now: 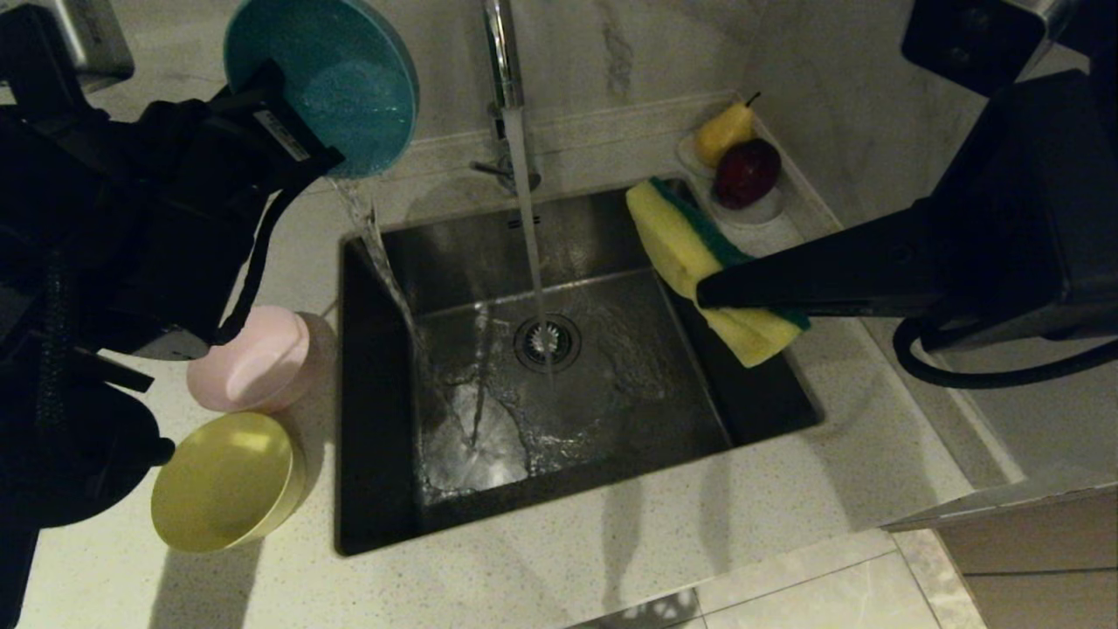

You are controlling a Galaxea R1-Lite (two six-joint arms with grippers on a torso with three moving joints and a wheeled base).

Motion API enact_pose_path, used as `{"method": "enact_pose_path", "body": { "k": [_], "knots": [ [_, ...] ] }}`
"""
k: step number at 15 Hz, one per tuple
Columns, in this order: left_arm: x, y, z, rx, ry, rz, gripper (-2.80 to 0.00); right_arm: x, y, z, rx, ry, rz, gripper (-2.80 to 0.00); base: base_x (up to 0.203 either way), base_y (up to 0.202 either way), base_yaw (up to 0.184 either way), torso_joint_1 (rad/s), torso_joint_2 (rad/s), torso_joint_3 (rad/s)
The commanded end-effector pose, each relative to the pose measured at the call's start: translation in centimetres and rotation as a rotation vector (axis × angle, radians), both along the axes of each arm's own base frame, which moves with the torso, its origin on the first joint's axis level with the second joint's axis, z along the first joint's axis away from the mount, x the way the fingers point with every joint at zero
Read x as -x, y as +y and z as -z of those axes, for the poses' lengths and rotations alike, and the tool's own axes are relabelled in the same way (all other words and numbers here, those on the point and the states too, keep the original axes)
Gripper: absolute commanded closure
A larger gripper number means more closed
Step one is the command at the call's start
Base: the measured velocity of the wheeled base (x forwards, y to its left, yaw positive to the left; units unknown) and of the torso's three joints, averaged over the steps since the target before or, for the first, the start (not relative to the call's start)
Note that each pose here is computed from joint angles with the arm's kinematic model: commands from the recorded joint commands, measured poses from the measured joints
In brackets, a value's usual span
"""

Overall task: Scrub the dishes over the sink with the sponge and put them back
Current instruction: Rinse the bowl

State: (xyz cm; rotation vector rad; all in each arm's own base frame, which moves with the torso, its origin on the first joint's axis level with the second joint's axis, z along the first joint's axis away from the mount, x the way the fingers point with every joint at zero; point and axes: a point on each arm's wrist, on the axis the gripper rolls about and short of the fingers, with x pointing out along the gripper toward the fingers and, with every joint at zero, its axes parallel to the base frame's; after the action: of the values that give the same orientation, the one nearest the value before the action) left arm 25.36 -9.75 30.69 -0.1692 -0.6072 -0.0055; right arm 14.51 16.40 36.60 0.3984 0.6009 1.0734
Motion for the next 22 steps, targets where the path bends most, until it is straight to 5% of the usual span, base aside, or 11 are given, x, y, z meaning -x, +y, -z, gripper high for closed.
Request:
{"method": "enact_pose_path", "body": {
  "k": [1, 7, 10, 13, 19, 22],
  "knots": [
    [1.3, 0.5, -0.8, 0.015, -0.05, -0.001, 0.0, -0.1, 0.1, 0.2, 0.004, 0.01, -0.003, 0.0, 0.0, 0.0, 0.0, 0.0, 0.0, 0.0],
    [3.1, 1.2, -2.0, 0.018, -0.108, 0.021, 0.0, 0.0, 0.0, 0.1, 0.002, 0.008, -0.001, 0.0, 0.0, 0.0, 0.0, 0.0, 0.0, 0.0],
    [2.7, 1.0, -1.5, 0.003, -0.059, 0.024, 0.0, 0.1, -0.1, 0.1, 0.004, 0.009, -0.001, 0.0, 0.0, 0.0, 0.0, 0.0, 0.0, 0.0],
    [1.3, 0.8, 0.9, -0.055, 0.189, 0.029, 0.0, 0.2, -0.2, 0.2, 0.008, 0.013, -0.001, 0.0, 0.0, 0.0, 0.0, 0.0, 0.0, 0.0],
    [2.3, 1.8, 3.6, -0.146, 0.841, -0.003, 0.0, -0.6, -1.0, 0.9, 0.031, 0.03, 0.052, 0.0, 0.0, 0.0, 0.0, 0.0, 0.0, 0.0],
    [3.8, 2.9, 1.5, -0.029, 0.975, 0.002, 0.0, -0.7, -1.4, 1.1, 0.033, 0.032, 0.067, 0.0, 0.0, 0.0, 0.0, 0.0, 0.0, 0.0]
  ]
}}
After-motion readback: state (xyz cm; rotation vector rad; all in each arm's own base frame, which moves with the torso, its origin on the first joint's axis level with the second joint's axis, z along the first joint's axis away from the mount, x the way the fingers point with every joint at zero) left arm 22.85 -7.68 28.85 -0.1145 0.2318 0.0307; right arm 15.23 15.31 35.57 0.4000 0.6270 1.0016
